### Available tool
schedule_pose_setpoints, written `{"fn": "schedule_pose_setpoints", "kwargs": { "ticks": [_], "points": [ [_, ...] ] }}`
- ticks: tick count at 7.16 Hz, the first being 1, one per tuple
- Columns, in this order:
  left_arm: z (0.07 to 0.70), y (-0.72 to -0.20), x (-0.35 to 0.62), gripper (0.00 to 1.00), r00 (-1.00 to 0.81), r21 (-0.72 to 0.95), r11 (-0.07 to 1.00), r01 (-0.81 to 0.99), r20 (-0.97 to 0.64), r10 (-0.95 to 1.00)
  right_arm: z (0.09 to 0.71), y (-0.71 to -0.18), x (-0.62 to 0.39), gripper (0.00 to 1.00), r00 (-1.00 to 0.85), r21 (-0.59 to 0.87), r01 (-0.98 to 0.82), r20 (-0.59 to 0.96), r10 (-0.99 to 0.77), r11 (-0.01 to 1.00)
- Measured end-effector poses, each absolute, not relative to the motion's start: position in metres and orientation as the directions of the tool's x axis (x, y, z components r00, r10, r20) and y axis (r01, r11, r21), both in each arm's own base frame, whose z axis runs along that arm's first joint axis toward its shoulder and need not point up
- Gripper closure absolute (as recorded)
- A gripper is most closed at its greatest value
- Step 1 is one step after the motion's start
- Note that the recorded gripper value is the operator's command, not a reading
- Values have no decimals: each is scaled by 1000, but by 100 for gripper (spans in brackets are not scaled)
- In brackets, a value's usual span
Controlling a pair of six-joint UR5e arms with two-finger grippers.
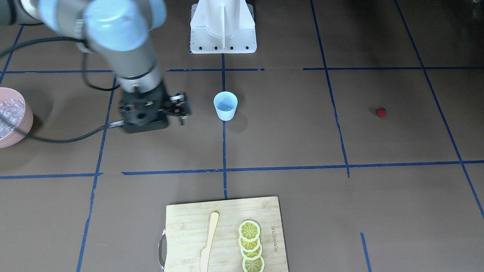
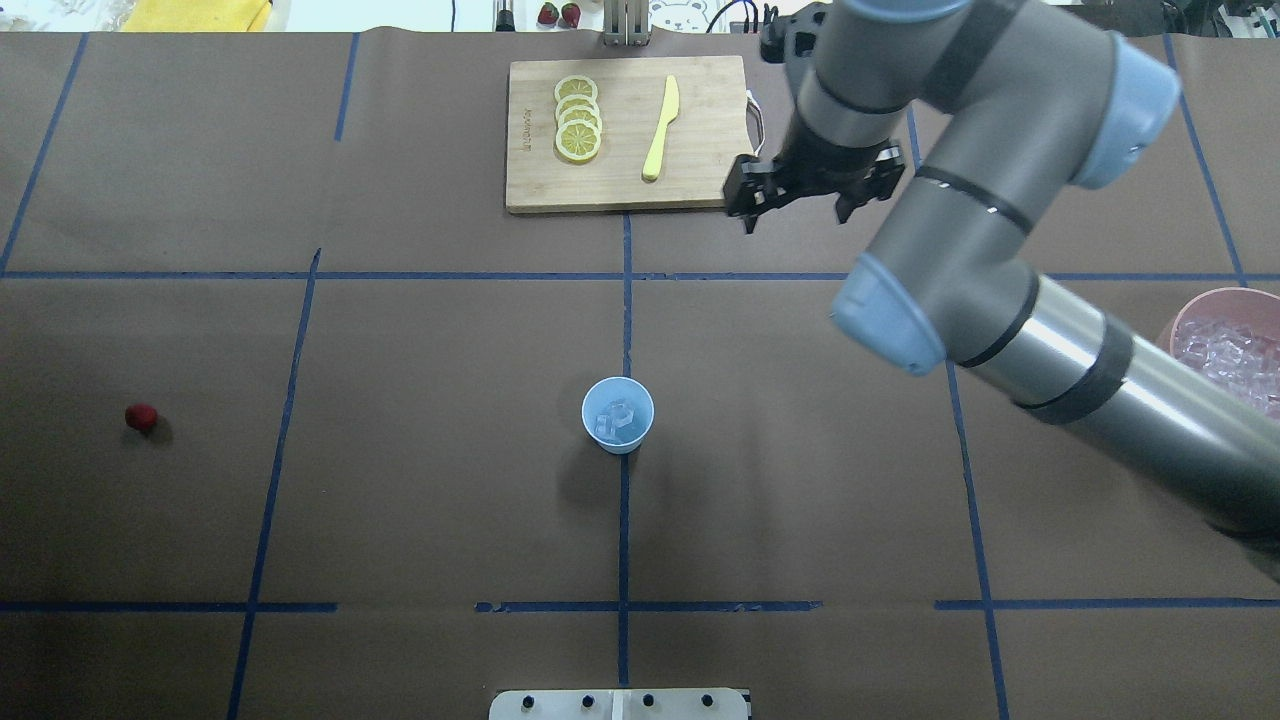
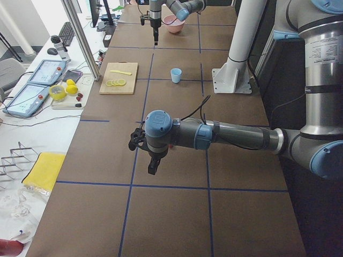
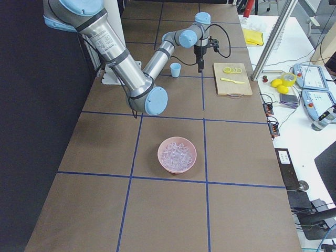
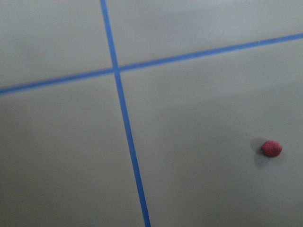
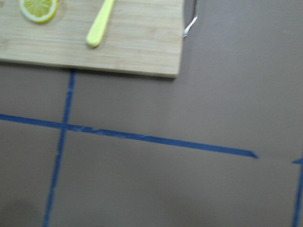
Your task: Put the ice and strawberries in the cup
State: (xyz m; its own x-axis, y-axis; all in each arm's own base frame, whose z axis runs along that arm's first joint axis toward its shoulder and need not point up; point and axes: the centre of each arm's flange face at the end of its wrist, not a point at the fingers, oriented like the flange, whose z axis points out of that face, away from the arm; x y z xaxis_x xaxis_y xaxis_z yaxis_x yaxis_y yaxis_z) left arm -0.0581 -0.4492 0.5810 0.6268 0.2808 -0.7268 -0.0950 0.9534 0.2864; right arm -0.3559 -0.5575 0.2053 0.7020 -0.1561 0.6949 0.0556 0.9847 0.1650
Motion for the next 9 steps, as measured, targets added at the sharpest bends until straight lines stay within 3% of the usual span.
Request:
{"fn": "schedule_pose_setpoints", "kwargs": {
  "ticks": [2,4,6,9],
  "points": [
    [567,-472,-55,0,625,318,944,-89,-720,301,295,-596,-227,0,697,249,160,657,-287,955],
    [524,-491,-16,0,611,330,939,-100,-724,320,397,-595,-101,0,669,295,238,641,-377,925],
    [487,-498,60,0,573,329,927,-180,-731,371,497,-555,-12,0,658,306,304,617,-431,902],
    [462,-499,160,0,685,239,966,-95,-688,238,607,-494,76,1,681,211,272,647,-343,939]
  ]
}}
